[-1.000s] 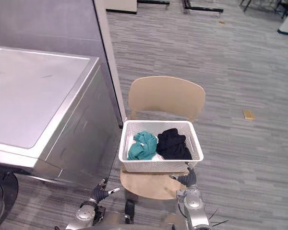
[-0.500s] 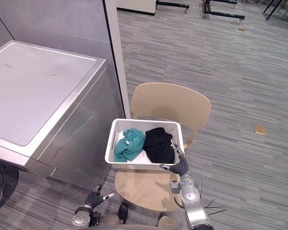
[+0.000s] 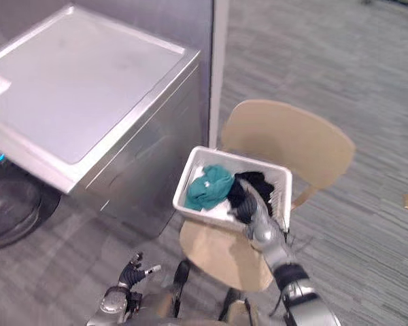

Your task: Pick up the laundry basket with both hands and put the clothes into the washing machine.

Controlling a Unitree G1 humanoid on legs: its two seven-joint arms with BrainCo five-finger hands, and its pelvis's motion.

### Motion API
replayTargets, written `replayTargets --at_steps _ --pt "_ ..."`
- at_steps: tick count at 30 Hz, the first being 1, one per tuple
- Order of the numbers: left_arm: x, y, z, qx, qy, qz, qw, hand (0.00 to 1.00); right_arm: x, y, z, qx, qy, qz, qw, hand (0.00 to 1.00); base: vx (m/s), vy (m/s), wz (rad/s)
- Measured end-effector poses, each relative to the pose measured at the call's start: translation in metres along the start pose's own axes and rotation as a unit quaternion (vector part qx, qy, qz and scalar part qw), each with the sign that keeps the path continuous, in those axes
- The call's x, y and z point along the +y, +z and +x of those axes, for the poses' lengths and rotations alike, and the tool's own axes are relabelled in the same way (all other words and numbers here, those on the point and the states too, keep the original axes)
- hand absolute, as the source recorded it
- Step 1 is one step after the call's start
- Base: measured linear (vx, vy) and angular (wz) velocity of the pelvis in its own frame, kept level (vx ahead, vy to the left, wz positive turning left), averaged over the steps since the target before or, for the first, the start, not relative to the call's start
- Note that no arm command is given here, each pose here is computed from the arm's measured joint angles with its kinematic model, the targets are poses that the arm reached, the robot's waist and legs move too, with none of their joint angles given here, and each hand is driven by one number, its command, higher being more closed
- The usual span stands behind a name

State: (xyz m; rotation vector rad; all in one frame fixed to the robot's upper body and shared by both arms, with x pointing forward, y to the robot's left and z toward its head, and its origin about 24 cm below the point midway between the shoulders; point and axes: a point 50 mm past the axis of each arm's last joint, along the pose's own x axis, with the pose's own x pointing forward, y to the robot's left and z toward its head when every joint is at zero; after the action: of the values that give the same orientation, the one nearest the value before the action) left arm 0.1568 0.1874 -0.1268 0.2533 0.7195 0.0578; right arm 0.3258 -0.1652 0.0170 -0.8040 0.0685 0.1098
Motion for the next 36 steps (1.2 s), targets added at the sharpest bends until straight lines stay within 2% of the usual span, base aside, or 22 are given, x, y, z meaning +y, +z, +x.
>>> replayTargets --at_steps 5,12,20,21,31,36 --pt "0.011 0.010 0.006 -0.013 0.017 -0.004 1.000 0.00 -0.041 0.025 0.037 -0.007 -0.034 -0.065 0.997 0.00 -0.10 0.000 0.25" --pt "0.012 0.033 0.015 -0.048 0.027 -0.016 0.998 0.00 -0.111 0.035 0.058 0.029 -0.106 -0.116 0.987 0.00 -0.02 -0.024 0.25" --pt "-0.011 0.066 0.023 -0.092 -0.003 -0.031 0.995 0.00 -0.162 0.018 0.053 0.101 -0.159 -0.146 0.971 0.00 -0.04 -0.066 0.04" --pt "-0.014 0.070 0.024 -0.098 -0.010 -0.029 0.995 0.00 -0.167 0.018 0.052 0.101 -0.166 -0.149 0.970 1.00 -0.05 -0.082 0.08" --pt "-0.030 0.092 0.028 -0.124 -0.034 -0.027 0.991 0.00 -0.165 0.035 0.057 0.062 -0.165 -0.162 0.971 1.00 -0.05 -0.087 -0.02" --pt "-0.032 0.098 0.029 -0.128 -0.035 -0.030 0.991 0.00 -0.153 0.035 0.057 0.059 -0.167 -0.095 0.980 1.00 0.00 -0.068 -0.09"
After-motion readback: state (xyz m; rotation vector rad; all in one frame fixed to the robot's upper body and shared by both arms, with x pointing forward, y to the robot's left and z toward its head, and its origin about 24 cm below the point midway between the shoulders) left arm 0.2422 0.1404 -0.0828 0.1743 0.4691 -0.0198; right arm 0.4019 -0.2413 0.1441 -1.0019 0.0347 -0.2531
